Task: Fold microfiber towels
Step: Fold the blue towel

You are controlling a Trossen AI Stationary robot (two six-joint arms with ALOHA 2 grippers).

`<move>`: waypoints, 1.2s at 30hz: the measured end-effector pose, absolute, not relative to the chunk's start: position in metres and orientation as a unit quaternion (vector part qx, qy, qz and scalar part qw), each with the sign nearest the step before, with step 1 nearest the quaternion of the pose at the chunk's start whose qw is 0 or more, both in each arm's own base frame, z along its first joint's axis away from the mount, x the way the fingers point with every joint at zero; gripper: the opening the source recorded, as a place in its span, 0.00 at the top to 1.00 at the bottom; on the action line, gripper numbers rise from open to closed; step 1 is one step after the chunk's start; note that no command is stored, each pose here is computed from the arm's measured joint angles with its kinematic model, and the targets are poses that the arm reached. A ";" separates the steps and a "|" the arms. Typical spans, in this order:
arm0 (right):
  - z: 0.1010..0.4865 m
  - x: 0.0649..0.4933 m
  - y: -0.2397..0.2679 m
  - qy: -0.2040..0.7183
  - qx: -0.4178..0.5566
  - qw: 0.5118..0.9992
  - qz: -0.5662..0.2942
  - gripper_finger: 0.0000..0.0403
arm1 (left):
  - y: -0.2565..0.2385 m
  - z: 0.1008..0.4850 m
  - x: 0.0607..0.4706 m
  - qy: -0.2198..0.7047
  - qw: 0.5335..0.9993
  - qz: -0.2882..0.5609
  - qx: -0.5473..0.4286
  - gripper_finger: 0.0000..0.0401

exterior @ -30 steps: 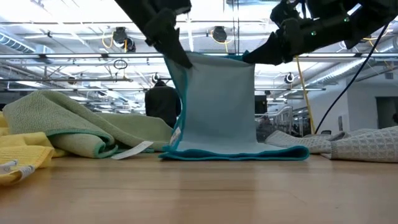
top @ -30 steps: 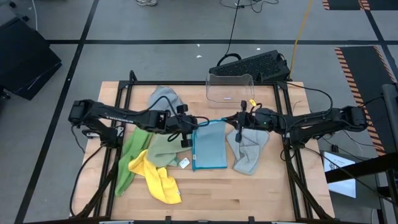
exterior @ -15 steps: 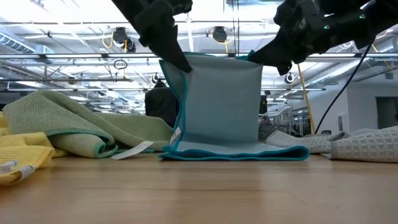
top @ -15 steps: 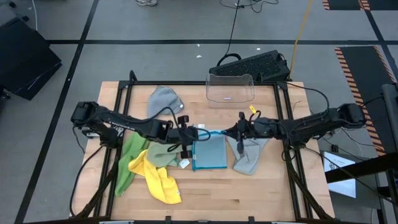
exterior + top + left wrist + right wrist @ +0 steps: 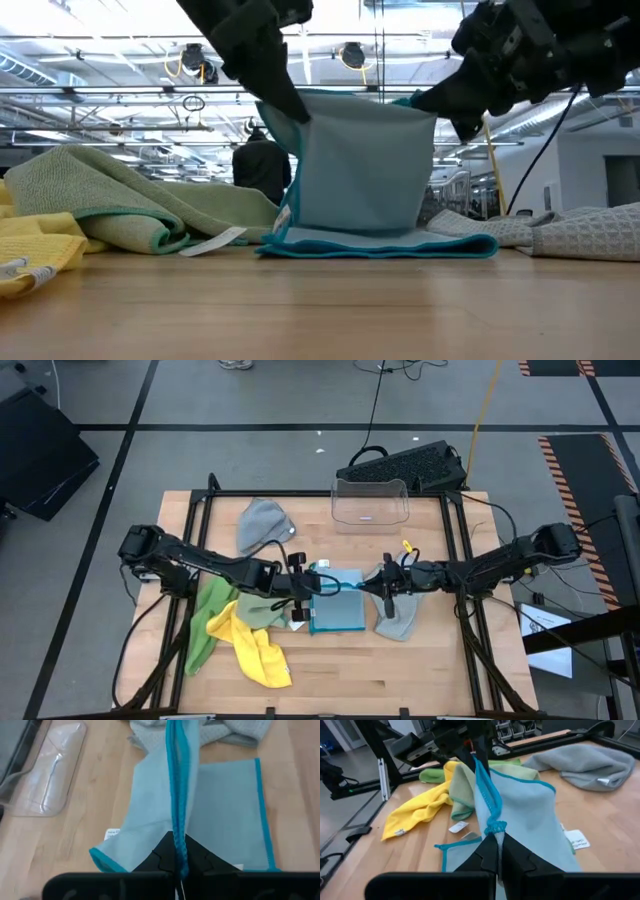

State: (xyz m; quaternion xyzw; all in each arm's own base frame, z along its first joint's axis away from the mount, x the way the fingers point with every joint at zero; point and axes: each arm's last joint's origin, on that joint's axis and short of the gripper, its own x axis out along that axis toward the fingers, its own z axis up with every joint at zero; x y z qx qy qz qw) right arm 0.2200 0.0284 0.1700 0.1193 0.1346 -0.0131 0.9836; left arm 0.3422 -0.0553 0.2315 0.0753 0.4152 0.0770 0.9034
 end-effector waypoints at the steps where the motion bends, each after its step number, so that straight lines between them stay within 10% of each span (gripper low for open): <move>1: 0.167 0.222 0.029 0.138 0.118 0.983 -0.014 0.99 | -0.055 0.229 0.342 0.421 0.900 0.078 0.077 0.98; 36: 0.127 0.231 0.043 0.216 0.149 0.965 -0.007 0.99 | -0.079 0.199 0.341 0.396 0.915 0.057 0.049 0.98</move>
